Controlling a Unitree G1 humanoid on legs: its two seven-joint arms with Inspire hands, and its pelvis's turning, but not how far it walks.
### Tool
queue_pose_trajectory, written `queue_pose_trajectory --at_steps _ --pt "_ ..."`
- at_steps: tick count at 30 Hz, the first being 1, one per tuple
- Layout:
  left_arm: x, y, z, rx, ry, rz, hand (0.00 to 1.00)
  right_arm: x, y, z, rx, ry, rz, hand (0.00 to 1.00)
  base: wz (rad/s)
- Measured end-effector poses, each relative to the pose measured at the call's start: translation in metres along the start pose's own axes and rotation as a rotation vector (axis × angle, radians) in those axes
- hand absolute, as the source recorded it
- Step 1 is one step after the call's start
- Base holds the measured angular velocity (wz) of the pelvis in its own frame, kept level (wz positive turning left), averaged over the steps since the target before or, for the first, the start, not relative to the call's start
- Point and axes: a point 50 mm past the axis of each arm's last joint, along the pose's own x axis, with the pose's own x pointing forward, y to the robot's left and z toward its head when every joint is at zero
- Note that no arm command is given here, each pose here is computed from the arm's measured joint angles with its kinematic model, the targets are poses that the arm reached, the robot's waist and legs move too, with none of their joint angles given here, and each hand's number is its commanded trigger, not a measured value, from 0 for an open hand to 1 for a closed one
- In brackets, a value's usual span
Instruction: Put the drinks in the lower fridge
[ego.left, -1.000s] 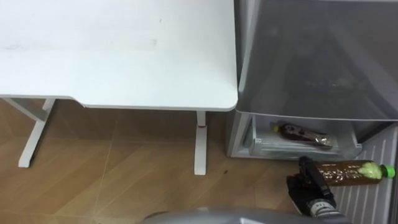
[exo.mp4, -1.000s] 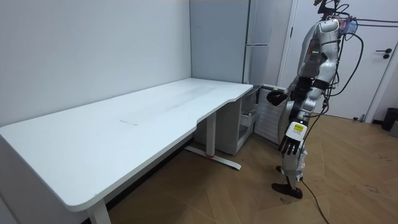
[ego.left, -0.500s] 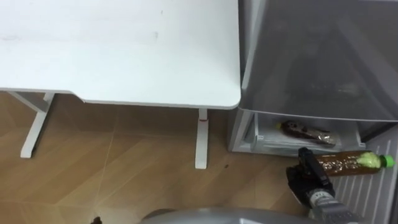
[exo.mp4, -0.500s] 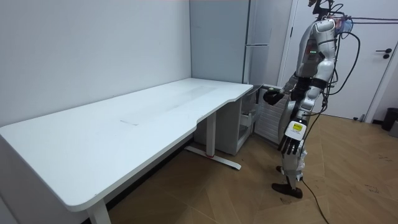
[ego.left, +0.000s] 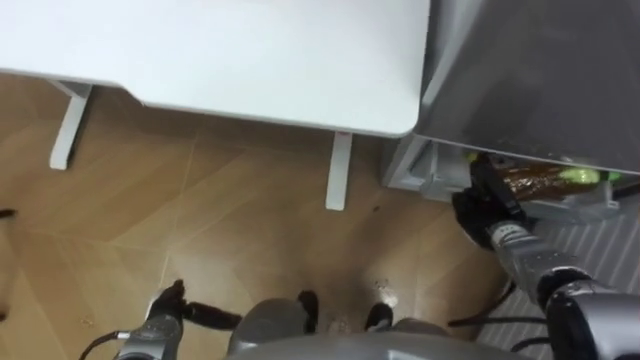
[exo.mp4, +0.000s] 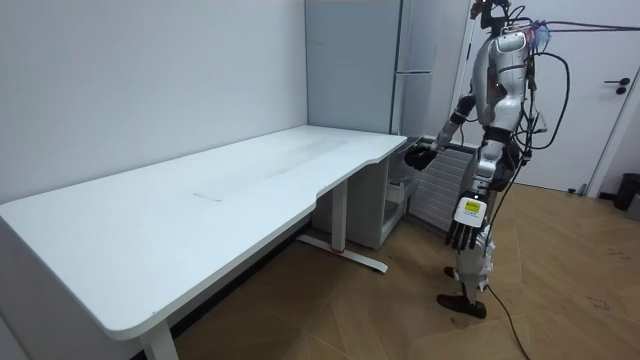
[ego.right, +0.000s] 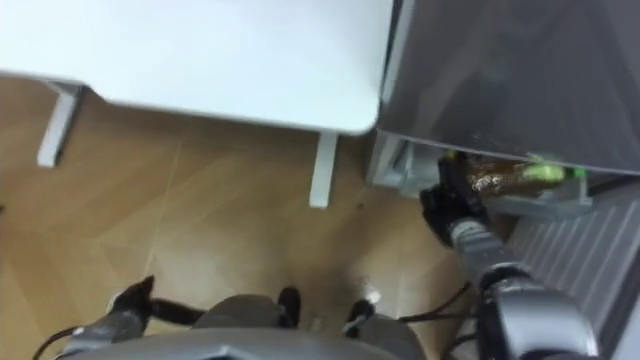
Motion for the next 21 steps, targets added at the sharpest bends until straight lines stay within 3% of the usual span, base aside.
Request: queue_pose_trajectory --at_steps 15,16,17,18,21 --pt "0.001 -0.003 0.006 -0.011 -0.007 -0.023 0.00 0.005 0.030 0.022 -0.031 -0.027 -0.004 1.00 0.04" --pt "0.001 -0.003 0.006 -0.013 -0.008 -0.024 0.00 0.005 0.032 0.024 -0.030 -0.032 -0.005 0.51 0.00" --pt "0.001 -0.003 0.006 -0.018 -0.008 -0.025 0.00 0.005 0.033 0.025 -0.026 -0.035 -0.005 0.09 0.00" --pt "0.001 -0.003 0.006 -0.022 -0.008 -0.025 0.00 0.005 0.035 0.028 -0.018 -0.041 -0.010 0.00 0.00" --pt "0.001 -0.003 0.007 -0.002 -0.013 -0.027 0.00 0.007 0.049 0.034 0.012 -0.058 -0.015 0.00 0.00"
